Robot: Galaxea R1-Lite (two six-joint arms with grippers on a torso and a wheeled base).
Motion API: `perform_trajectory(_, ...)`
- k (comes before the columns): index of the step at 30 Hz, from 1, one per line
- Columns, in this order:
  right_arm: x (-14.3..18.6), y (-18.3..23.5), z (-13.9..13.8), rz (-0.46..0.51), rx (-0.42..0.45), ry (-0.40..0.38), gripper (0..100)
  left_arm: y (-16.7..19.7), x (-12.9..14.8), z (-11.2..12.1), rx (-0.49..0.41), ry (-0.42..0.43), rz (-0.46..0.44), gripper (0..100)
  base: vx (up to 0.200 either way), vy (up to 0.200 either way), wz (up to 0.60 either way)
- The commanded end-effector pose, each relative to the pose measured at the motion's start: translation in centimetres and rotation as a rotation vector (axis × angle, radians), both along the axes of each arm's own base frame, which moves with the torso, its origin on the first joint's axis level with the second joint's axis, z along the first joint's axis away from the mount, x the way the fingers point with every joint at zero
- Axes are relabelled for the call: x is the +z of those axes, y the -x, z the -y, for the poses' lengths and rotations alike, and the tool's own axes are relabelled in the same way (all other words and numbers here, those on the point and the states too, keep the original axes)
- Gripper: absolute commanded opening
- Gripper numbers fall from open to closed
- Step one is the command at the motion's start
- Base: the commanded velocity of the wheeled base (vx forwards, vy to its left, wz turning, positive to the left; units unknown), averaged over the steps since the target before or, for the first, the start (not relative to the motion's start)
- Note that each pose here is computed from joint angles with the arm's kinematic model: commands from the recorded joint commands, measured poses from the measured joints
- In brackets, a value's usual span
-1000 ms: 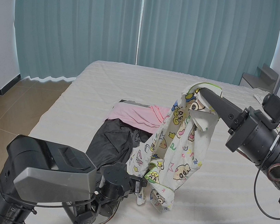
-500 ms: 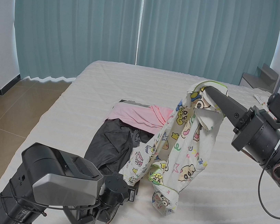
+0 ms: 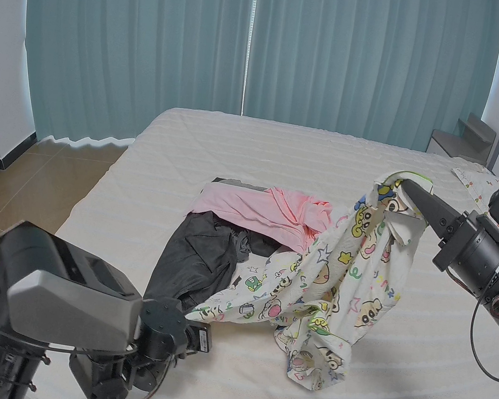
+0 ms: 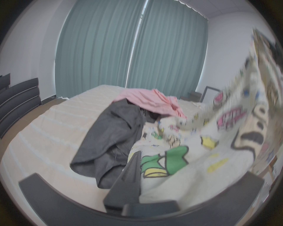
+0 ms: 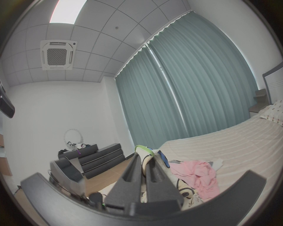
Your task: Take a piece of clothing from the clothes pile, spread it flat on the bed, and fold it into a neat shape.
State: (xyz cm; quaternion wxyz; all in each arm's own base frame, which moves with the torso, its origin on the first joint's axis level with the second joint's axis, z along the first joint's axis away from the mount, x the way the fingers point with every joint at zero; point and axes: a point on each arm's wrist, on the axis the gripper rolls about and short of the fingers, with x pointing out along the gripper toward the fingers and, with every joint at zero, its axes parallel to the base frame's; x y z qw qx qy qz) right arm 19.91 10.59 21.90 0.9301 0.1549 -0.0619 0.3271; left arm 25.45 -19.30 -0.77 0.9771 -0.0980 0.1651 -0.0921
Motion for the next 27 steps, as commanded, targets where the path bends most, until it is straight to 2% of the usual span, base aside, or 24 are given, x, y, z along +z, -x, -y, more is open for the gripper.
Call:
perform_trajectory(1, -0.6, -0.8, 4.2, -0.037, -0.184, -0.016, 0, 0.0, 10.2, -4.7, 0.075, 0.181, 0.243, 0, 0.000, 0.000, 0.00)
perform_trajectory(3, -0.3, -1.2, 5.0, -0.039, -0.221, -0.041, 0, 0.0, 12.5, -5.5, 0.089, 0.185, 0.301, 0, 0.000, 0.000, 0.00)
perform_trajectory(6, 0.9, -1.9, 6.0, 0.002, -0.268, -0.061, 0, 0.3, 17.7, -6.1, 0.102, 0.237, 0.401, 0, 0.000, 0.000, 0.00)
perform_trajectory(8, 1.7, -2.1, 6.2, 0.030, -0.279, -0.070, 0, 0.5, 19.5, -6.2, 0.102, 0.244, 0.413, 0, 0.000, 0.000, 0.00)
perform_trajectory(9, 1.7, -2.1, 6.2, 0.030, -0.279, -0.070, 0, 0.5, 19.5, -6.2, 0.102, 0.244, 0.413, 0, 0.000, 0.000, 0.00)
perform_trajectory(10, 3.2, -2.2, 6.4, 0.074, -0.290, -0.085, 0, 0.9, 22.1, -6.3, 0.097, 0.248, 0.418, 0, 0.000, 0.000, 0.00)
perform_trajectory(11, 3.2, -2.2, 6.4, 0.074, -0.290, -0.085, 0, 0.9, 22.1, -6.3, 0.097, 0.248, 0.418, 0, 0.000, 0.000, 0.00)
perform_trajectory(13, 5.8, -2.0, 6.4, 0.125, -0.305, -0.109, 0, 1.2, 24.9, -6.3, 0.089, 0.251, 0.418, 0, 0.000, 0.000, 0.00)
perform_trajectory(20, 11.3, 0.2, 6.6, 0.205, -0.305, -0.142, 0, 2.0, 31.5, -6.6, 0.088, 0.311, 0.516, 0, 0.000, 0.000, 0.00)
perform_trajectory(24, 11.2, 1.2, 6.3, 0.194, -0.281, -0.139, 0, 2.6, 32.4, -7.0, 0.088, 0.307, 0.498, 0, 0.000, 0.000, 0.00)
perform_trajectory(26, 10.3, 1.3, 6.1, 0.167, -0.273, -0.131, 0, 2.7, 31.6, -6.9, 0.085, 0.295, 0.471, 0, 0.000, 0.000, 0.00)
perform_trajectory(27, 9.3, 1.4, 6.1, 0.138, -0.270, -0.118, 0, 2.8, 30.4, -7.0, 0.084, 0.278, 0.438, 0, 0.000, 0.000, 0.00)
